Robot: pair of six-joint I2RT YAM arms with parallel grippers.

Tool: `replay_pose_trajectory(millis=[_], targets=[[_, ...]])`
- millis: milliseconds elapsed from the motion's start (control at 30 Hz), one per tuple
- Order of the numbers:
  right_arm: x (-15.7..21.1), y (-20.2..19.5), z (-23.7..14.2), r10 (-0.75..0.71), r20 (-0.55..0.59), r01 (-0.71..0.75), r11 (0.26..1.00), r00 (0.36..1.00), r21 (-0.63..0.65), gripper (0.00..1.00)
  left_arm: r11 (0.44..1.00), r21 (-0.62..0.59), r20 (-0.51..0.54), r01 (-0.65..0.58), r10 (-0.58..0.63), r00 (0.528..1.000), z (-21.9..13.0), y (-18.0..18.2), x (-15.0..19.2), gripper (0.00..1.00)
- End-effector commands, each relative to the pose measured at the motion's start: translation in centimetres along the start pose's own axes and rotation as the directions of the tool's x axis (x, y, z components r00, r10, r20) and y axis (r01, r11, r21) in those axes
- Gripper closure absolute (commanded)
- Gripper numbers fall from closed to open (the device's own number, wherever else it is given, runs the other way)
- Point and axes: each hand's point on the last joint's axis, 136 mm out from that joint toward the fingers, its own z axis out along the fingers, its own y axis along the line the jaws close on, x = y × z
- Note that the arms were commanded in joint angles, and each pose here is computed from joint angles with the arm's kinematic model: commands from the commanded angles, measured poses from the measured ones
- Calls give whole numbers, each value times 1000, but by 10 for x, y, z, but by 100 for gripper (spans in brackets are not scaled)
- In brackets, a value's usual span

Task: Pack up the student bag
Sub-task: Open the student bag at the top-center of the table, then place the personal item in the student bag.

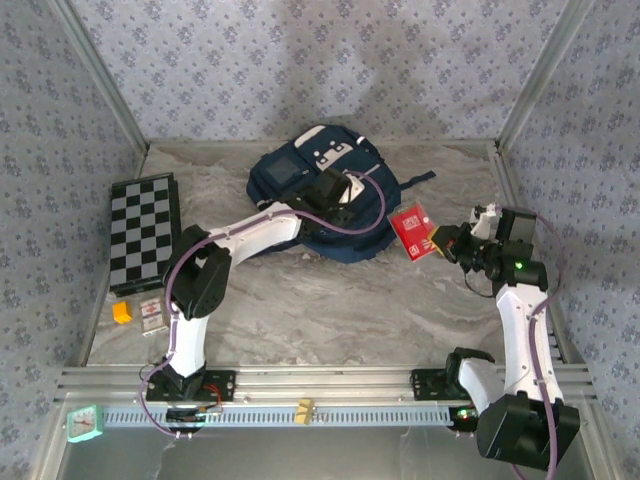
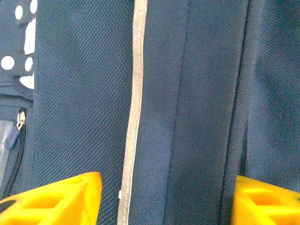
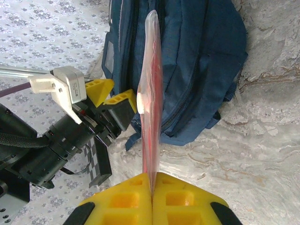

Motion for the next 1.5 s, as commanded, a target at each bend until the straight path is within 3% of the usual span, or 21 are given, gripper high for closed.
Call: replay_pose_trajectory(millis=[0, 333, 567, 700, 800, 1167, 1333, 1467], targets=[[-2, 10, -4, -12, -1, 12, 1000, 1000, -28, 100, 997, -43, 46, 63, -61, 997, -14, 31, -15, 44], [-4, 15, 0, -8, -3, 8, 998, 1000, -56, 100, 981, 25, 77, 194, -196, 978, -25, 52, -16, 71], [0, 17, 2, -20, -18, 19, 999, 1000, -51, 100, 979, 55, 85, 194, -198, 977, -28, 52, -19, 65], [1, 15, 3, -11, -19, 10, 999, 1000, -46, 100, 979, 6, 43, 206, -206, 978, -22, 61, -12, 86], [1, 19, 3, -18, -14, 18, 998, 1000, -54, 100, 976, 48, 61, 214, -217, 974, -30, 53, -18, 100], [-16, 42, 19, -43, 102, 47, 998, 994, -32, 100, 915, 78, 109, 395, -402, 909, -92, 1, -70, 100], [-34, 45, 30, -87, 240, 76, 996, 967, 55, 100, 810, 131, 65, 572, -583, 810, -105, -19, -80, 100], [-49, 38, 42, -86, 350, 58, 994, 933, 90, 100, 755, 154, 61, 637, -651, 757, -109, -26, -86, 100]])
